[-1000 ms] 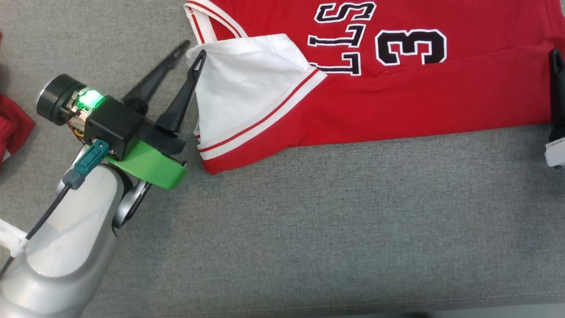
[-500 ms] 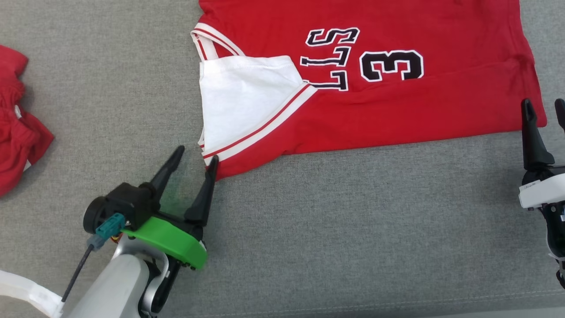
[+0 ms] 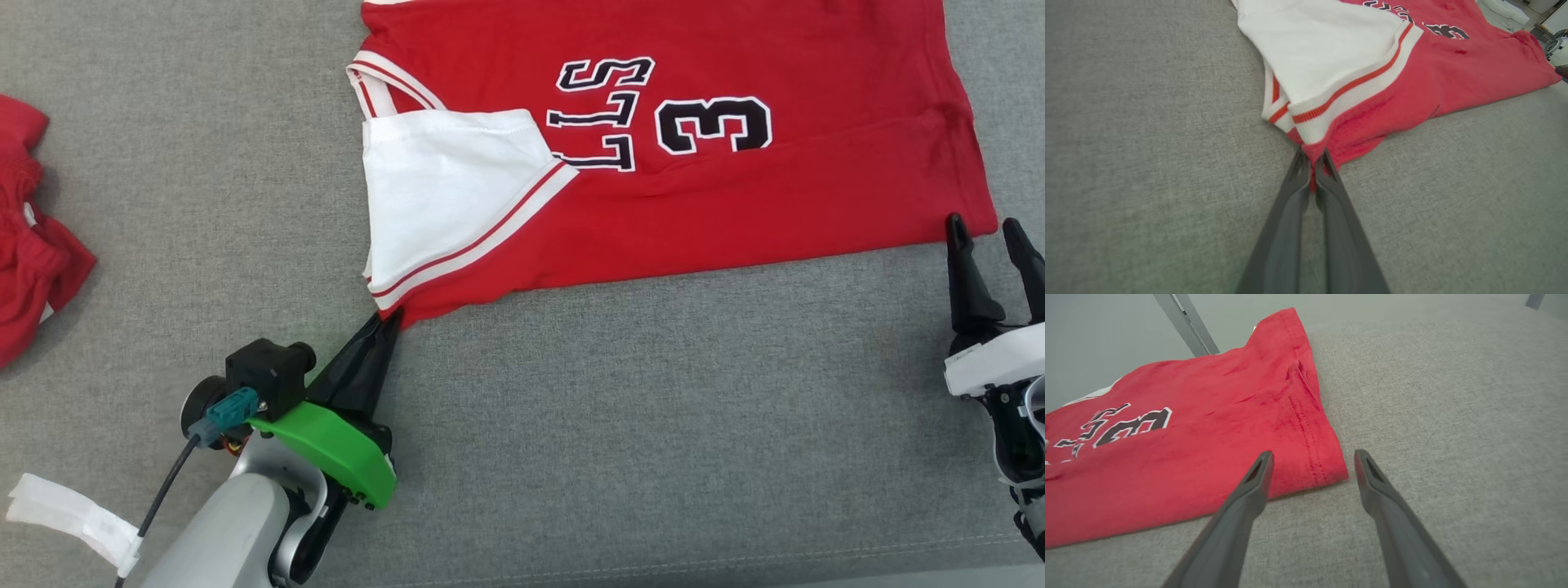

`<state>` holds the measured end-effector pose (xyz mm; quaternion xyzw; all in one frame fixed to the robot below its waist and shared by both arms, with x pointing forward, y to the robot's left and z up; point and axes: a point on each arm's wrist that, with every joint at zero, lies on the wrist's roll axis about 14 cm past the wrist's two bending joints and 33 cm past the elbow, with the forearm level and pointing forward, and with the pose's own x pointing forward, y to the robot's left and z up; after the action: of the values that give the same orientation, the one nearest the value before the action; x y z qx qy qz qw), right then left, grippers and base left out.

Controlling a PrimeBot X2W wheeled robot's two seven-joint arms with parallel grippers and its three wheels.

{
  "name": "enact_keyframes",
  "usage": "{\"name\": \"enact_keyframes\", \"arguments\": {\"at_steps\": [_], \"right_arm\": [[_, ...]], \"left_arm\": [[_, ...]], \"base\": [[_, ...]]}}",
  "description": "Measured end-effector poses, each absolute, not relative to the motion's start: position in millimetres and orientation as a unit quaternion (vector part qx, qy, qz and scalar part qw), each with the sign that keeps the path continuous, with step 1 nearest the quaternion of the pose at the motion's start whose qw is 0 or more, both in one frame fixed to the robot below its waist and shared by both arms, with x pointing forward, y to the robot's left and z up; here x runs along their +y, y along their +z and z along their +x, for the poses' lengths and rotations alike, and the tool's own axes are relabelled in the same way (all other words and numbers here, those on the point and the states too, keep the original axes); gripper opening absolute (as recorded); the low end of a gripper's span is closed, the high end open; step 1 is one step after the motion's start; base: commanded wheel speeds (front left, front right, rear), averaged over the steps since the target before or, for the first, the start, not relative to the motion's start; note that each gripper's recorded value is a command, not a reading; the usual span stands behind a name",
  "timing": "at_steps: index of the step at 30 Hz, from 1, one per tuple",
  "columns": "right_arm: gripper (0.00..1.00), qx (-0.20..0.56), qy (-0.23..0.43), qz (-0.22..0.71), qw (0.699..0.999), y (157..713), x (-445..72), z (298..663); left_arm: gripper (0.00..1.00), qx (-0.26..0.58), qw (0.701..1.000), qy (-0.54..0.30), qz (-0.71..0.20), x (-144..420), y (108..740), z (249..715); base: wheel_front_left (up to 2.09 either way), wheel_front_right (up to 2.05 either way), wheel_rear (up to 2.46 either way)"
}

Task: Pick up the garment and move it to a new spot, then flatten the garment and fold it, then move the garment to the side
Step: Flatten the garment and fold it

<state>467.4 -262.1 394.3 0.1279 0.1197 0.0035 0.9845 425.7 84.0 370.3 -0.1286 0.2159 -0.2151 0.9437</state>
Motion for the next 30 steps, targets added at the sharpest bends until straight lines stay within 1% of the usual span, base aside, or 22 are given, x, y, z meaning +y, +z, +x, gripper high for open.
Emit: {"name": "enact_keyframes", "arguments": {"at_steps": [5,7,8,9,10,11,15,18,23,30], "right_arm": [[1.0,0.129,-0.002,0.145,0.981,387.8,-260.3,481.2],[1.0,0.149,0.003,0.148,0.978,379.8,-254.4,483.2],[0.97,0.159,0.006,0.151,0.976,375.3,-251.8,483.0],[0.45,0.166,0.008,0.151,0.974,372.7,-250.4,483.5],[0.15,0.169,0.011,0.151,0.974,372.1,-249.0,484.6],[0.0,0.169,0.014,0.152,0.974,372.6,-248.3,485.1],[0.0,0.164,0.016,0.147,0.975,377.0,-253.2,482.5],[0.0,0.166,0.022,0.14,0.976,379.2,-256.0,472.5],[0.0,0.17,0.03,0.118,0.978,386.7,-266.4,451.4],[0.0,0.184,0.027,0.098,0.978,389.4,-281.6,414.9]], "left_arm": [[0.0,0.213,0.946,-0.213,-0.12,92.2,375.8,425.4],[0.0,0.211,0.946,-0.214,-0.118,93.1,378.0,425.2],[0.0,0.211,0.947,-0.214,-0.116,93.9,379.1,425.0],[0.0,0.211,0.947,-0.214,-0.115,94.8,379.7,424.5],[0.0,0.21,0.947,-0.214,-0.114,95.2,380.6,423.9],[0.0,0.21,0.947,-0.214,-0.113,95.8,381.5,423.7],[0.0,0.204,0.949,-0.212,-0.115,97.6,388.6,422.7],[0.0,0.205,0.949,-0.211,-0.117,98.9,392.6,415.6],[0.0,0.219,0.942,-0.223,-0.12,93.9,398.5,393.8],[0.0,0.251,0.933,-0.226,-0.122,89.8,400.0,359.4]], "base": [[0.0,0.0,0.0],[0.0,0.0,0.0],[0.0,0.0,0.0],[0.0,0.0,0.0],[0.0,0.0,0.0],[0.0,0.0,0.0],[0.0,0.0,0.0],[0.0,0.0,0.0],[0.0,0.0,0.0],[0.0,0.0,0.0]]}}
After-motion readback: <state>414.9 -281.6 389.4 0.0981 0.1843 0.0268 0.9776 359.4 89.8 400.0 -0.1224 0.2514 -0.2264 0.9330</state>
